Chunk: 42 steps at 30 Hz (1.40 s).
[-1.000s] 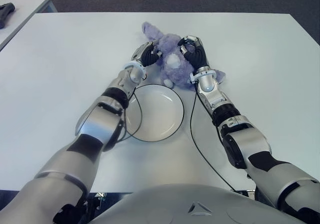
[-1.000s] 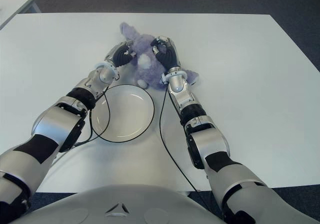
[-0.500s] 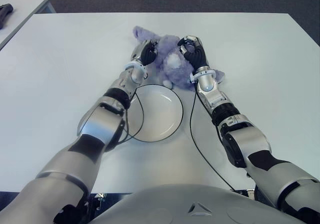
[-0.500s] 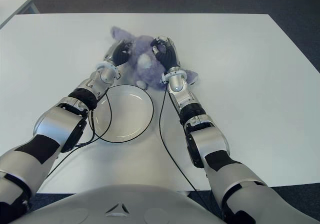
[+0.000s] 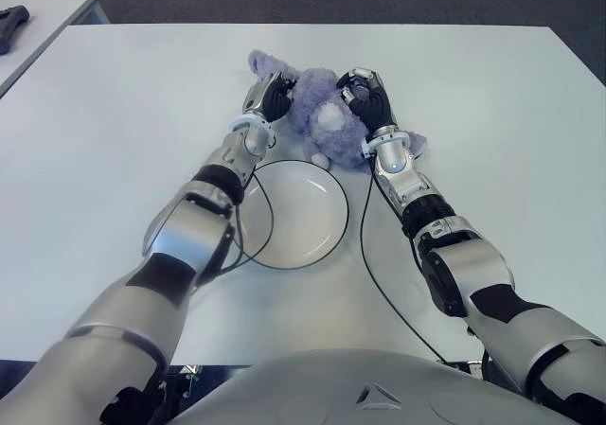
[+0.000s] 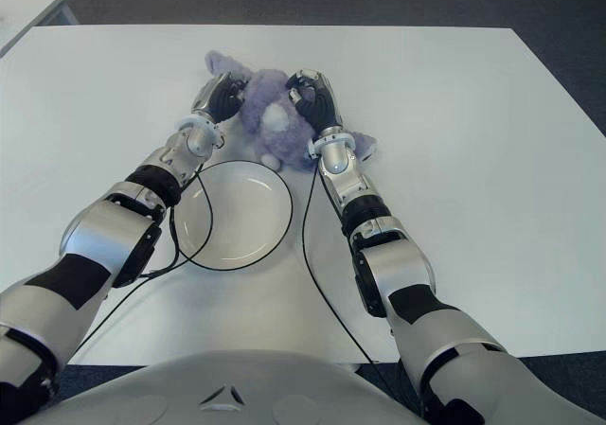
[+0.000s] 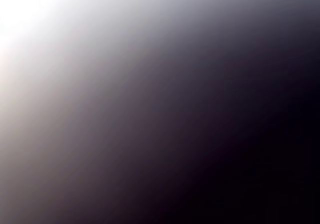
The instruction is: Put the doll into the plate.
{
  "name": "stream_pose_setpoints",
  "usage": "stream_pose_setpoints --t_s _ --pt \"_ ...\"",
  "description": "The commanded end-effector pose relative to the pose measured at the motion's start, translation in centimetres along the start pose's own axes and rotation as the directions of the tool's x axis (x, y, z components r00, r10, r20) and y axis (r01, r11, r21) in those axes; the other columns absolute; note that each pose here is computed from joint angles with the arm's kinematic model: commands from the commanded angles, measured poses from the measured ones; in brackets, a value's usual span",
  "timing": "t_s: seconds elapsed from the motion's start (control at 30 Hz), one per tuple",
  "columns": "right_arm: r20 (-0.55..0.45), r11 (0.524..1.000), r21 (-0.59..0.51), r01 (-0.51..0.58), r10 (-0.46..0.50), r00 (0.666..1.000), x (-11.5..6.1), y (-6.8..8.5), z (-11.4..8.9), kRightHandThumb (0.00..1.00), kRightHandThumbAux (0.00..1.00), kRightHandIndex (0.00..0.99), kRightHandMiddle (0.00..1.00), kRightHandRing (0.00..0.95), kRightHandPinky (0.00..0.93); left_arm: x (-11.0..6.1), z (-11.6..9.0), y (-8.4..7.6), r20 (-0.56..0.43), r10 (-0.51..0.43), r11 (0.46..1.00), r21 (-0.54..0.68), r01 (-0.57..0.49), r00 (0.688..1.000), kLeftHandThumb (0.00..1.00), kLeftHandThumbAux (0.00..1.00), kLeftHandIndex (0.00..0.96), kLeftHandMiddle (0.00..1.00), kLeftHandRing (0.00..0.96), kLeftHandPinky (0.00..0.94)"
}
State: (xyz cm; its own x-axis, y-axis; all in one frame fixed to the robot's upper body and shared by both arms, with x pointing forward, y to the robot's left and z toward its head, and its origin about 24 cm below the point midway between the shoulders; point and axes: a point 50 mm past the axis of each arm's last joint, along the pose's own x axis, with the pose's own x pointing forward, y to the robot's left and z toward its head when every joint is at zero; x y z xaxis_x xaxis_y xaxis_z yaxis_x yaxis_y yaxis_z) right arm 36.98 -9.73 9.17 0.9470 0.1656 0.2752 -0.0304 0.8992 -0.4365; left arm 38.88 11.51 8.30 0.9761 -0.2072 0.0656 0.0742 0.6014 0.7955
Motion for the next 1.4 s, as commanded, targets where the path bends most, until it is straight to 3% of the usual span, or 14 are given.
stream_pose_setpoints --t_s 0.03,0.43,0.57,0.6,0.67,0.77,0.87,0.97,1.0,1.03,1.27,1.3,1.33,1.4 --pt "-0.121 1.0 0.0 -0.029 0.029 0.992 -1.3 0.4 -2.3 0.712 0.71 0.441 0.824 0.827 0.83 -0.2 -0.1 -0.7 0.006 -0.052 0.999 -0.014 0.052 0.999 0.845 0.661 0.455 0.444 0.436 0.403" --pt "-0.109 0.999 -0.026 -0.036 0.033 0.994 -0.6 -1.7 -2.2 0.709 0.712 0.441 0.817 0.818 0.803 -0.2 -0.2 -0.2 0.014 -0.049 0.999 -0.022 0.049 0.999 0.845 0.661 0.456 0.441 0.433 0.401" --pt "-0.083 0.987 -0.122 -0.1 0.09 0.992 0.1 -3.2 -1.8 0.684 0.721 0.426 0.713 0.727 0.69 -0.2 -0.5 0.1 0.007 -0.043 0.999 -0.024 0.043 0.999 0.846 0.662 0.456 0.441 0.431 0.399" --pt "-0.083 0.984 -0.136 -0.113 0.102 0.991 0.1 -3.4 -1.8 0.676 0.724 0.42 0.65 0.664 0.612 -0.2 -0.5 0.1 0.005 -0.042 0.999 -0.023 0.042 0.999 0.846 0.662 0.456 0.44 0.432 0.402" --pt "-0.083 0.98 -0.152 -0.129 0.117 0.99 0.2 -3.6 -1.8 0.673 0.725 0.418 0.631 0.645 0.589 -0.2 -0.6 0.1 0.001 -0.042 0.999 -0.021 0.042 0.999 0.845 0.662 0.456 0.44 0.433 0.403" --pt "-0.082 0.972 -0.176 -0.157 0.145 0.986 0.2 -4.0 -1.7 0.671 0.726 0.413 0.505 0.502 0.447 -0.2 -0.6 0.1 -0.009 -0.04 0.999 -0.014 0.04 0.999 0.845 0.662 0.455 0.441 0.437 0.409" --pt "-0.088 0.964 -0.19 -0.184 0.17 0.981 0.1 -4.1 -1.7 0.669 0.727 0.41 0.458 0.459 0.43 -0.2 -0.8 0.2 -0.019 -0.039 0.999 -0.012 0.038 0.999 0.845 0.661 0.455 0.442 0.437 0.407" --pt "-0.094 0.955 -0.211 -0.21 0.194 0.976 0.1 -4.2 -1.7 0.667 0.728 0.404 0.379 0.383 0.338 -0.2 -0.9 0.2 -0.032 -0.032 0.999 -0.012 0.032 0.999 0.844 0.662 0.456 0.439 0.44 0.419" --pt "-0.095 0.953 -0.214 -0.214 0.198 0.976 0.1 -4.2 -1.7 0.327 0.618 0.268 0.35 0.354 0.307 -0.2 -0.9 0.2 -0.034 -0.03 0.999 -0.013 0.03 0.999 0.844 0.662 0.459 0.435 0.438 0.414" --pt "-0.096 0.951 -0.22 -0.219 0.202 0.975 0.1 -4.3 -1.7 0.235 0.591 0.233 0.343 0.347 0.299 -0.2 -0.8 0.2 -0.035 -0.025 1.0 -0.011 0.025 0.999 0.844 0.662 0.459 0.434 0.437 0.412" --pt "-0.1 0.945 -0.233 -0.231 0.213 0.972 0.1 -4.3 -1.5 0.193 0.551 0.174 0.282 0.288 0.272 -0.1 -0.6 0.3 -0.029 -0.035 0.999 -0.009 0.035 0.999 0.834 0.667 0.403 0.465 0.356 0.295" --pt "-0.1 0.944 -0.235 -0.231 0.213 0.972 0.1 -4.3 -1.5 0.191 0.547 0.168 0.275 0.281 0.273 0.0 -0.6 0.4 -0.024 -0.053 0.999 -0.009 0.053 0.998 0.744 0.682 0.409 0.343 0.321 0.269" --pt "-0.1 0.944 -0.237 -0.231 0.213 0.972 0.1 -4.2 -1.5 0.193 0.548 0.165 0.271 0.28 0.29 0.0 -0.6 0.4 -0.02 -0.067 0.998 -0.008 0.067 0.998 0.689 0.483 0.279 0.27 0.26 0.21" --pt "-0.101 0.943 -0.238 -0.231 0.212 0.972 0.1 -4.2 -1.5 0.194 0.548 0.164 0.27 0.279 0.295 0.0 -0.6 0.5 -0.019 -0.09 0.996 -0.002 0.09 0.996 0.675 0.423 0.24 0.249 0.243 0.192"
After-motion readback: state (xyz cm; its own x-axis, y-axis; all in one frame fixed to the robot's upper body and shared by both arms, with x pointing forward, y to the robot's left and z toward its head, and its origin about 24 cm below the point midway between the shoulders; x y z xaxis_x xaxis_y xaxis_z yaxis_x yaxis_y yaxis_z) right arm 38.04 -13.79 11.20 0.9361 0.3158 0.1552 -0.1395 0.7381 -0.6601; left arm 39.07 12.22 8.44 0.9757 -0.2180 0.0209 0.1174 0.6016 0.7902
